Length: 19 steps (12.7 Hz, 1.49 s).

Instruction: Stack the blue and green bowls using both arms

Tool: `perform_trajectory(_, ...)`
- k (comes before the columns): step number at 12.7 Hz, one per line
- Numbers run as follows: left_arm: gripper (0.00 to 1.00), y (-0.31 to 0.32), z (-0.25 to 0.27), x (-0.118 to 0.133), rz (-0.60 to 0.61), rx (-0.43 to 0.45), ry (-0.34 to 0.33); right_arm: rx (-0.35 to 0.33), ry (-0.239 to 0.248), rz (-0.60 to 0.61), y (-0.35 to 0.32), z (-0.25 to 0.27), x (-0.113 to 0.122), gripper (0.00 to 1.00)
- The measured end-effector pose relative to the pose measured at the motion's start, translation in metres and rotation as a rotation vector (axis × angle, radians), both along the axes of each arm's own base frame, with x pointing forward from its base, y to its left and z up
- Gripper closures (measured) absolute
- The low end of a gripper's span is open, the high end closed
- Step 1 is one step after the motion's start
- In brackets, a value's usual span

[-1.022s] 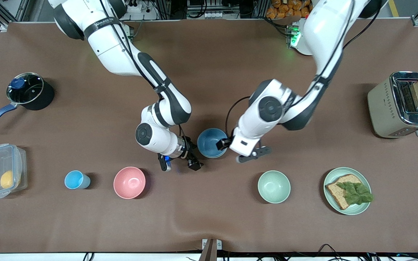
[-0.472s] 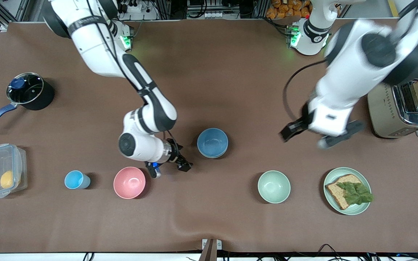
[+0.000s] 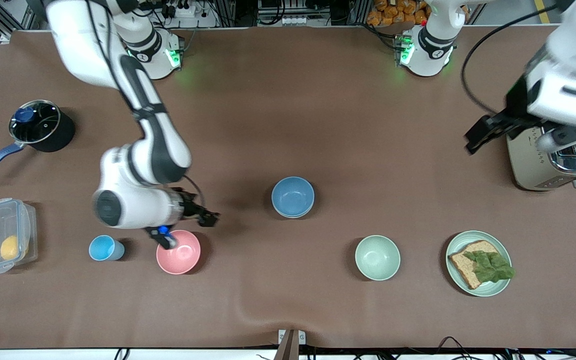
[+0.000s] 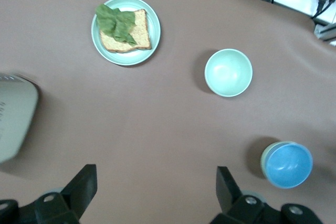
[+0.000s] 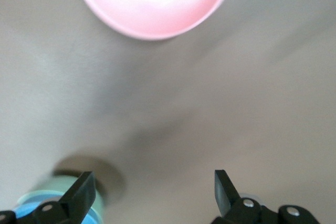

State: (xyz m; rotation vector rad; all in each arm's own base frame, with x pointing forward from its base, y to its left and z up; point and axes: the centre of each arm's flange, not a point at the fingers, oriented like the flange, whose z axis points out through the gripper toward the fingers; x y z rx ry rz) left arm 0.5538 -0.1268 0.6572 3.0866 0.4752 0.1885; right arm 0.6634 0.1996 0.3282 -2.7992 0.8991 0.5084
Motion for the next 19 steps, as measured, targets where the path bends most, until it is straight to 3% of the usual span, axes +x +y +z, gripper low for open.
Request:
perform_trajectory(6,0.00,0.044,0.009,-0.014,-0.108,0.015,0.062,-0.076,0.005,0.294,-0.137,0.136,-0.037,0.00)
perform_trajectory(9,0.00,0.047,0.010,-0.015,-0.107,0.015,0.063,-0.078,-0.073,0.433,-0.196,0.200,-0.059,0.00)
perform_trajectory(13,0.00,0.047,0.009,-0.015,-0.108,0.016,0.068,-0.098,-0.197,0.502,-0.197,0.281,-0.096,0.00)
perform_trajectory(19,0.00,0.054,-0.001,-0.021,-0.242,0.029,0.139,-0.172,-0.214,0.580,-0.177,0.295,-0.115,0.00)
